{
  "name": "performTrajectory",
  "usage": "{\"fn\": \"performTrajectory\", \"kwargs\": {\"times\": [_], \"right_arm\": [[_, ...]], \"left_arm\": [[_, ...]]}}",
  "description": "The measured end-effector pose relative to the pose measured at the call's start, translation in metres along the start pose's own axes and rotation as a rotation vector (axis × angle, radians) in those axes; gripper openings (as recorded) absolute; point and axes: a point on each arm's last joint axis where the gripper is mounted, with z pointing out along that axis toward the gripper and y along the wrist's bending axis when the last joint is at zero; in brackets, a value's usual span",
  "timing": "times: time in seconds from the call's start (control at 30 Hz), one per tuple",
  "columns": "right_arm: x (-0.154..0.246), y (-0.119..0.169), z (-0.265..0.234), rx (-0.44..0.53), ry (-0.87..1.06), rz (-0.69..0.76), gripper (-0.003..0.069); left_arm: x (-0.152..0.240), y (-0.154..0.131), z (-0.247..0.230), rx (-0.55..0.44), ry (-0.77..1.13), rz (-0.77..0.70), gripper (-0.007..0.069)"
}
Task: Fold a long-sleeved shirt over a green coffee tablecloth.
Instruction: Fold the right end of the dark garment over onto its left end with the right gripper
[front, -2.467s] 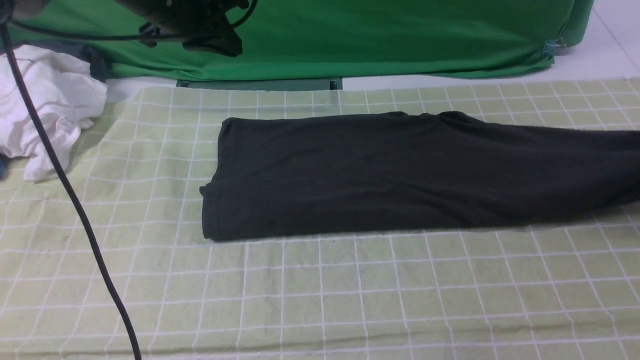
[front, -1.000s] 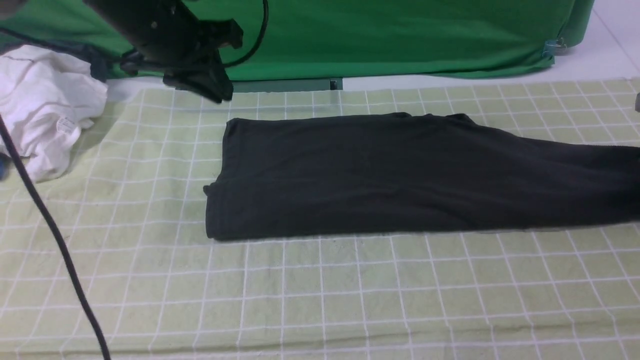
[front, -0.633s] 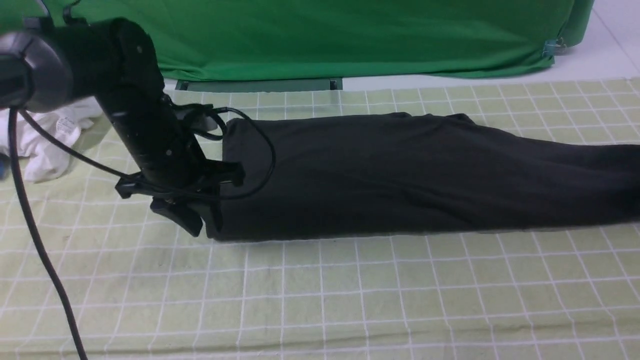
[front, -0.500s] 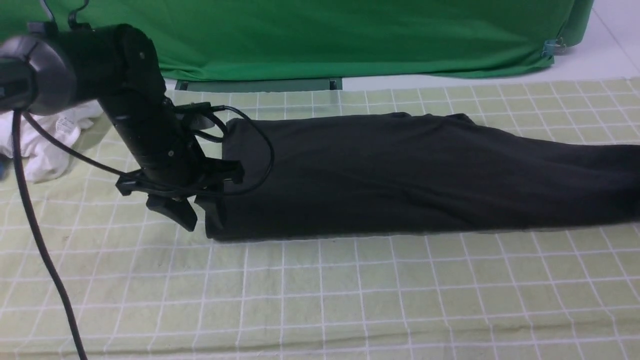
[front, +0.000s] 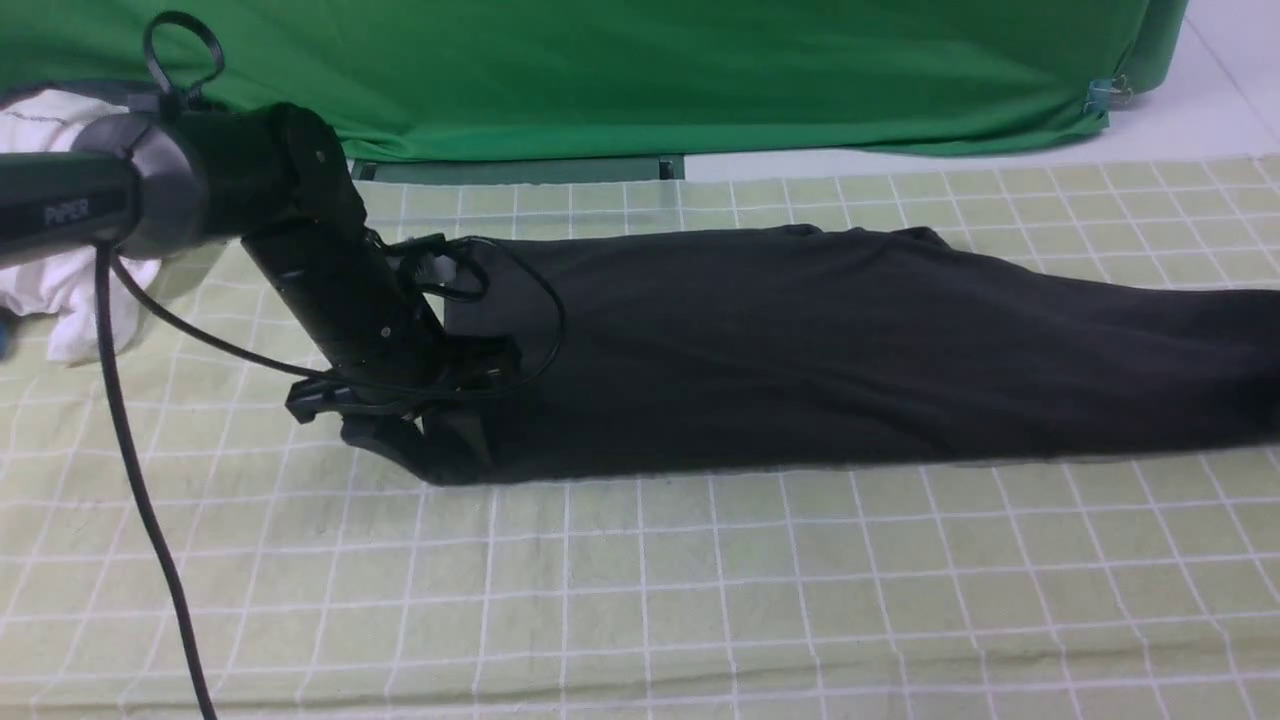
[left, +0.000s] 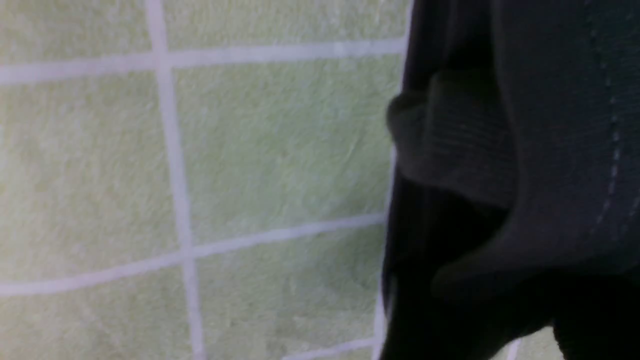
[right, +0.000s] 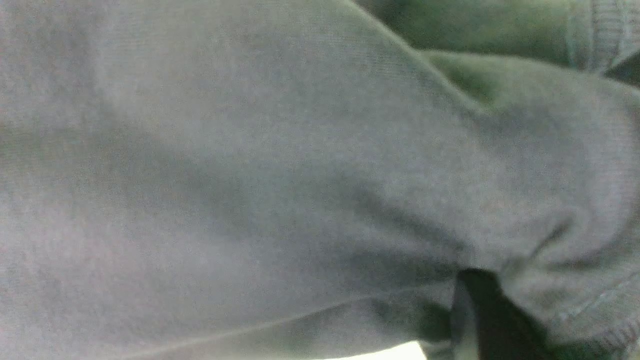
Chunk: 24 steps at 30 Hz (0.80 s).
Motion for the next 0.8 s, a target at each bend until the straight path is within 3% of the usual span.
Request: {"fn": "performTrajectory", "kwargs": {"times": [0.17,0.43,0.8], "right_arm": [[0.000,0.000,-0.001,-0.002,-0.001,0.006,0.0025],[0.035,0.006,-0.016,0.035,0.046,0.010,0.0025],[0.078,0.011,-0.046,0.047,0.041,0.041,0.0024]], "left_arm": [[0.000,-0.001,-0.001,0.010,-0.004,0.032,0.0085],[0.027,-0.006,-0.013,-0.002,0.059,0.049,0.0049],[0.066,-0.024,-0.076,0.005,-0.012,0.138,0.0049]]}}
